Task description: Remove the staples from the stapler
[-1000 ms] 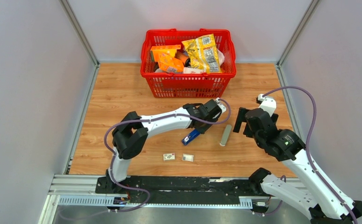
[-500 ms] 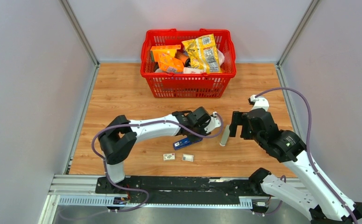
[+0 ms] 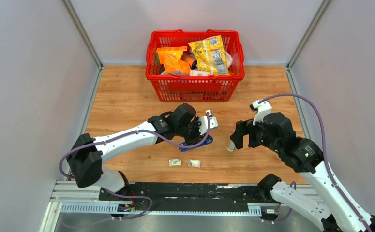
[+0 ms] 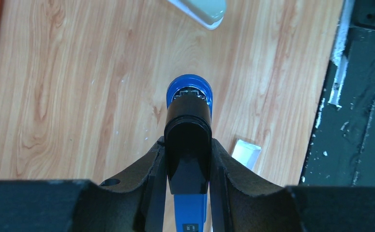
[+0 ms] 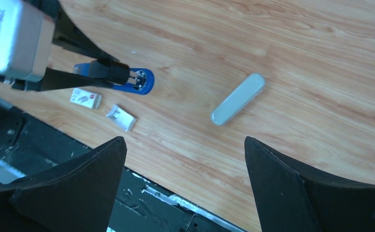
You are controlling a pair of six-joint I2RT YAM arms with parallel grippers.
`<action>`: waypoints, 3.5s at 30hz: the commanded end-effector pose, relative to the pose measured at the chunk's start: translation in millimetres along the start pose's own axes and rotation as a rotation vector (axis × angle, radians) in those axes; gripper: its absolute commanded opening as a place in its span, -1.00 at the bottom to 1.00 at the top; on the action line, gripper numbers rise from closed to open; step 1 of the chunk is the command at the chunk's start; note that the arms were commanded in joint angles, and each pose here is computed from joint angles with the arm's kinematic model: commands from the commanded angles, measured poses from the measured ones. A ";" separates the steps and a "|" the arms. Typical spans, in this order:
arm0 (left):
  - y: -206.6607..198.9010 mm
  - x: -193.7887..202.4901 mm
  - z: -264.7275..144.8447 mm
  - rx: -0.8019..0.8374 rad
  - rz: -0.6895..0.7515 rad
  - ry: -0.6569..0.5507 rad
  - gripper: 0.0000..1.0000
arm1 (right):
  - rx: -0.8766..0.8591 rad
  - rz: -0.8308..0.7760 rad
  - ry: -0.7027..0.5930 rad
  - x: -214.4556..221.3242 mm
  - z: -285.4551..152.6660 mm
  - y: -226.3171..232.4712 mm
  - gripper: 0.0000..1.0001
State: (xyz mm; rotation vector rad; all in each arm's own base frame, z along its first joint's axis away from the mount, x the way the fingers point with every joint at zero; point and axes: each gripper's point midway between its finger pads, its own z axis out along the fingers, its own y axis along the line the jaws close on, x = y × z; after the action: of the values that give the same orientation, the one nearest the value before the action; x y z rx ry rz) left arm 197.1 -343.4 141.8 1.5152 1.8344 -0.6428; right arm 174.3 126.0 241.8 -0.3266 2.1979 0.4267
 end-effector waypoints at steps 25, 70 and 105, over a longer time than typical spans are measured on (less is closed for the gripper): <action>-112.2 -83.6 -125.2 0.492 0.127 -0.504 -1.00 | -0.799 -0.377 -0.084 -32.6 -54.3 144.0 0.58; -118.5 -104.3 -145.8 0.530 0.033 -0.537 -1.00 | -0.831 -0.573 0.016 24.2 -31.2 179.0 -0.32; -81.6 -160.2 -234.4 0.174 -0.039 -1.101 -1.00 | -0.847 -0.300 -0.027 67.7 1.1 182.5 -0.92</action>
State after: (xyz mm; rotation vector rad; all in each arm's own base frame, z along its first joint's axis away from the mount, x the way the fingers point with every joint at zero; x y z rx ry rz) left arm 83.6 -307.6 324.7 1.0758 1.2810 -1.3890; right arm 63.7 283.1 238.5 -1.1339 1.7032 1.1666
